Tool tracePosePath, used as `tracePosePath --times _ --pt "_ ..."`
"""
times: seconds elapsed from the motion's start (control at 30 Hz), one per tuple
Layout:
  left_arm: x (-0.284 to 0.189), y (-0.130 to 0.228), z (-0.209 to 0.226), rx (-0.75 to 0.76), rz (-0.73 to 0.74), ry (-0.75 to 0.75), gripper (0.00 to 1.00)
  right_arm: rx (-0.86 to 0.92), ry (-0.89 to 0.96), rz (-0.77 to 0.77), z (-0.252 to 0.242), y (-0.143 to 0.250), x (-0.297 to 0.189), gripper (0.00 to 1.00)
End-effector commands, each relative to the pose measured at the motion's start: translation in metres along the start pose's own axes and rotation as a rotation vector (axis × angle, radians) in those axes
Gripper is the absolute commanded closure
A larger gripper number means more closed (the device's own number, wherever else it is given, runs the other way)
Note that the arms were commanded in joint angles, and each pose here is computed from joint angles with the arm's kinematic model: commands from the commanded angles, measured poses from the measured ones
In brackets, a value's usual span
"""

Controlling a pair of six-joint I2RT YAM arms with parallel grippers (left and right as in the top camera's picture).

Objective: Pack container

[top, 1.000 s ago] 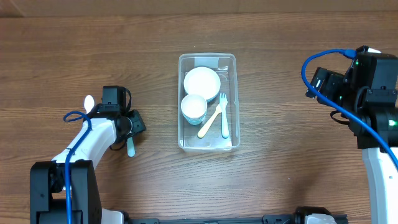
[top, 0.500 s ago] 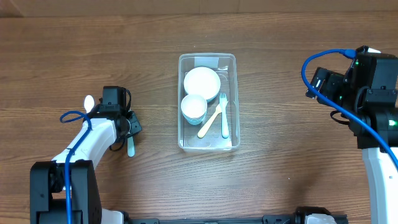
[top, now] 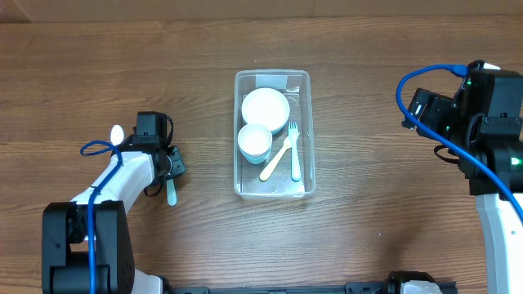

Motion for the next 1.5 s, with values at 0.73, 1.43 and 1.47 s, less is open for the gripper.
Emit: tracePosePath --times 0.73,1.43,1.47 --pt "-0.128 -0.04 -0.065 0.161 -0.152 0.22 0.8 -0.004 0.005 -0.027 -0.001 -0.005 -0.006 0.0" --pt "-0.037 0.018 -0.013 -0.094 -0.081 -0.032 0.35 -0.004 0.005 -0.027 -0.001 -0.005 -0.006 0.0" --pt "-0.032 0.02 -0.011 -0.1 -0.086 -0.032 0.35 -0.004 0.005 -0.027 -0.001 -0.005 -0.006 0.0"
Point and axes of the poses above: each gripper's point midway between its finger pads, its own x axis out along the fingers, its own z axis along the line the jaws close on, y = z × x, the point moved 9 cm from there along -x, back along the fingers, and after that the axes turned 1 degree about -x, right-handed, at the moved point
